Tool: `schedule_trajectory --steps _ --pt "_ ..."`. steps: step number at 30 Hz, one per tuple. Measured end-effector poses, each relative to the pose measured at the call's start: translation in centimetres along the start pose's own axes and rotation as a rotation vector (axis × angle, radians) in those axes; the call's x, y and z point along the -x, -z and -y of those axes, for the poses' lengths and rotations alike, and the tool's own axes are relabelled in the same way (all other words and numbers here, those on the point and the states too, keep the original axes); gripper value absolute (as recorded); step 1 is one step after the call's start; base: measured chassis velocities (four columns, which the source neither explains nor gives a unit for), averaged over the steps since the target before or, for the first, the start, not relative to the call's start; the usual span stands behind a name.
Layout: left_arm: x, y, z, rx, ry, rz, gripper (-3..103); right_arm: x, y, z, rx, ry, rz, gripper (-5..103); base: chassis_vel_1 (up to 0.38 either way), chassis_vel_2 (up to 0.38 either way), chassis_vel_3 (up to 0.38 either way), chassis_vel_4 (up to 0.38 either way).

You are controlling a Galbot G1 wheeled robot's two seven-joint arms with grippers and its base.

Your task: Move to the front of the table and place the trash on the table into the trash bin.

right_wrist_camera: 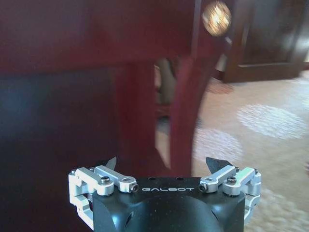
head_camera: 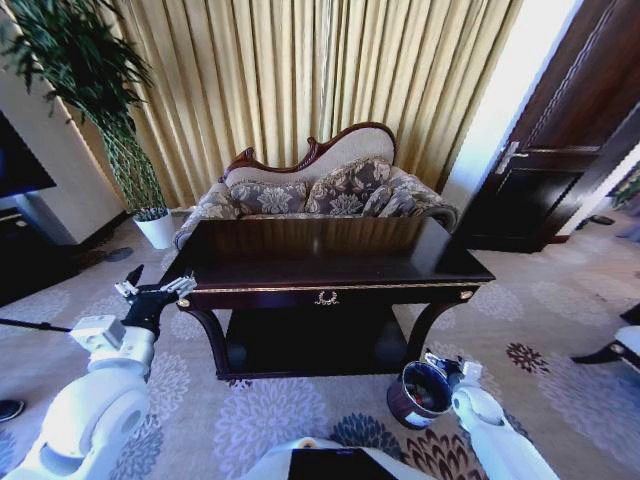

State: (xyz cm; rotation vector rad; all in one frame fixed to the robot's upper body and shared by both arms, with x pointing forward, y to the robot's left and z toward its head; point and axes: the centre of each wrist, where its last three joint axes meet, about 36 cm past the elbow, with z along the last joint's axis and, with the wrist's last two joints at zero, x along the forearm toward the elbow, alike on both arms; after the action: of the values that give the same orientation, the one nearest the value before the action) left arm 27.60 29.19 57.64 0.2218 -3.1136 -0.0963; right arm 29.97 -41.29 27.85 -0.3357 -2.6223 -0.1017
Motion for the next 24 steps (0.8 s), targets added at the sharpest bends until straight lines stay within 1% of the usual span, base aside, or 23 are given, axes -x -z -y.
schedule_trajectory --steps 2,3,5,7,8,12,13,14,18,19,21,24 --pt "0.0 0.1 0.0 -0.001 -0.001 0.003 100 -1.9 0.7 -1.0 0.013 0.040 0.035 100 0.000 0.000 0.000 0.000" --pt "0.0 0.1 0.0 -0.001 -0.001 0.003 100 -1.9 0.7 -1.0 0.013 0.040 0.035 100 0.000 0.000 0.000 0.000" --pt "0.1 0.0 0.1 -0.002 -0.003 0.003 100 -3.8 1.9 -2.0 0.024 0.075 0.074 100 0.000 0.000 0.000 0.000" --pt "0.1 0.0 0.1 -0.004 -0.006 0.003 100 -6.2 4.2 -3.6 0.044 0.129 0.135 100 0.000 0.000 0.000 0.000" --pt "0.1 0.0 0.1 -0.004 -0.006 0.003 100 -6.2 4.2 -3.6 0.044 0.129 0.135 100 0.000 0.000 0.000 0.000" --pt "0.1 0.1 0.2 -0.011 -0.006 0.007 100 -10.3 9.0 -6.9 0.075 0.232 0.247 100 0.000 0.000 0.000 0.000" --pt "0.1 0.1 0.2 -0.012 -0.005 0.006 100 -11.0 9.9 -7.5 0.077 0.243 0.265 100 0.000 0.000 0.000 0.000" --pt "0.1 0.1 0.2 -0.012 -0.005 0.006 100 -11.0 9.9 -7.5 0.077 0.243 0.265 100 0.000 0.000 0.000 0.000" --pt "0.0 0.0 0.2 -0.017 -0.001 0.002 100 -14.8 14.9 -10.7 0.076 0.304 0.355 100 0.000 0.000 0.000 0.000" --pt "0.0 0.0 0.2 -0.017 -0.001 0.002 100 -14.8 14.9 -10.7 0.076 0.304 0.355 100 0.000 0.000 0.000 0.000" --pt "0.0 -0.1 0.2 -0.022 0.002 0.000 100 -16.8 17.5 -12.1 0.073 0.322 0.386 100 0.000 0.000 0.000 0.000" --pt "0.0 -0.1 0.2 -0.024 0.002 -0.001 100 -19.1 20.2 -13.0 0.069 0.337 0.416 100 0.000 0.000 0.000 0.000"
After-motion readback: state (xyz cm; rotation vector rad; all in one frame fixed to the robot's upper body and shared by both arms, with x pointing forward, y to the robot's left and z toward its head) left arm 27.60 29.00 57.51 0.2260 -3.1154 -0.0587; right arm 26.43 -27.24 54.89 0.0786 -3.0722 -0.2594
